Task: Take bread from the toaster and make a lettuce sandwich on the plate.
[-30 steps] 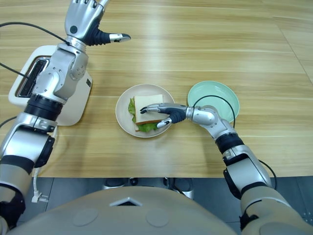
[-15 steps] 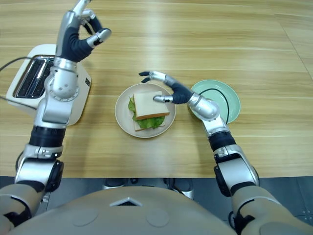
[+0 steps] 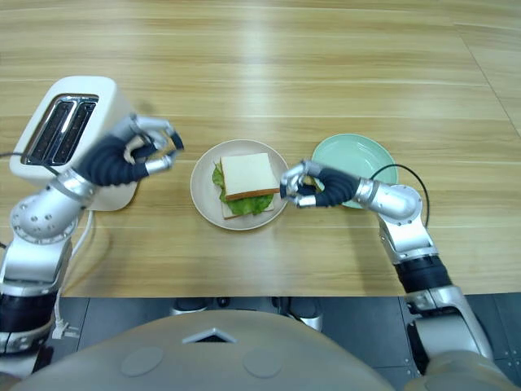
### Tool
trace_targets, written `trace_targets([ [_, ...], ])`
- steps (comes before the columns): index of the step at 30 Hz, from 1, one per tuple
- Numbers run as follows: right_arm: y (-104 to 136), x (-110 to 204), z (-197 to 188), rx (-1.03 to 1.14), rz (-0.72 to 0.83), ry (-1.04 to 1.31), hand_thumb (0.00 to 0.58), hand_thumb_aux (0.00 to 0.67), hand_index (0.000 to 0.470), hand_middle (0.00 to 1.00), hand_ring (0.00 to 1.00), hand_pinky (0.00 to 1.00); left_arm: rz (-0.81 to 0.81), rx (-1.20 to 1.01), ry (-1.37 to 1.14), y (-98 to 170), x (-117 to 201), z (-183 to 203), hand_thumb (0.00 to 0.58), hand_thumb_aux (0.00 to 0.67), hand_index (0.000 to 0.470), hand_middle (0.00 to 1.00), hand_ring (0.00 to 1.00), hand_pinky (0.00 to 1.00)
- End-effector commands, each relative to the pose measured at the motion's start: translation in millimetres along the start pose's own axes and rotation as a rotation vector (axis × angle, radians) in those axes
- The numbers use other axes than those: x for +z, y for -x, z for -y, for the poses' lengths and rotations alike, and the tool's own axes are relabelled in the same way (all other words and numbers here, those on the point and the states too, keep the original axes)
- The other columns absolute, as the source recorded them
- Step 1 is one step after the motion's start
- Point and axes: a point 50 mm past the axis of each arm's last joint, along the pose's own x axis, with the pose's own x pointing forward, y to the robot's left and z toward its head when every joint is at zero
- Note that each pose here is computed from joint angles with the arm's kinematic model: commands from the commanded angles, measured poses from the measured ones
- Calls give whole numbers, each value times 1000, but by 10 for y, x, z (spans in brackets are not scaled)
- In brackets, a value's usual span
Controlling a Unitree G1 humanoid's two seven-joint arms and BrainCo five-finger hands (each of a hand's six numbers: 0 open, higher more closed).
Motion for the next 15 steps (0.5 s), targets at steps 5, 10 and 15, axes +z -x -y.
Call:
trace_targets([
  [5, -136, -78, -526, 278, -125, 29, 580, 670, 460, 1000, 1000, 1000, -134, -468, 28, 125, -246, 789, 580, 670, 460, 1000, 1000, 1000],
  [10, -212, -197, -620, 311, -172, 88, 580, 670, 460, 1000, 1000, 1000, -210, -592, -89, 206, -436, 1003, 580, 670, 460, 1000, 1000, 1000],
  [15, -331, -290, -605, 266, -180, 158, 580, 670, 460, 1000, 1000, 1000, -225, -611, -179, 185, -549, 1052, 580, 670, 460, 1000, 1000, 1000],
])
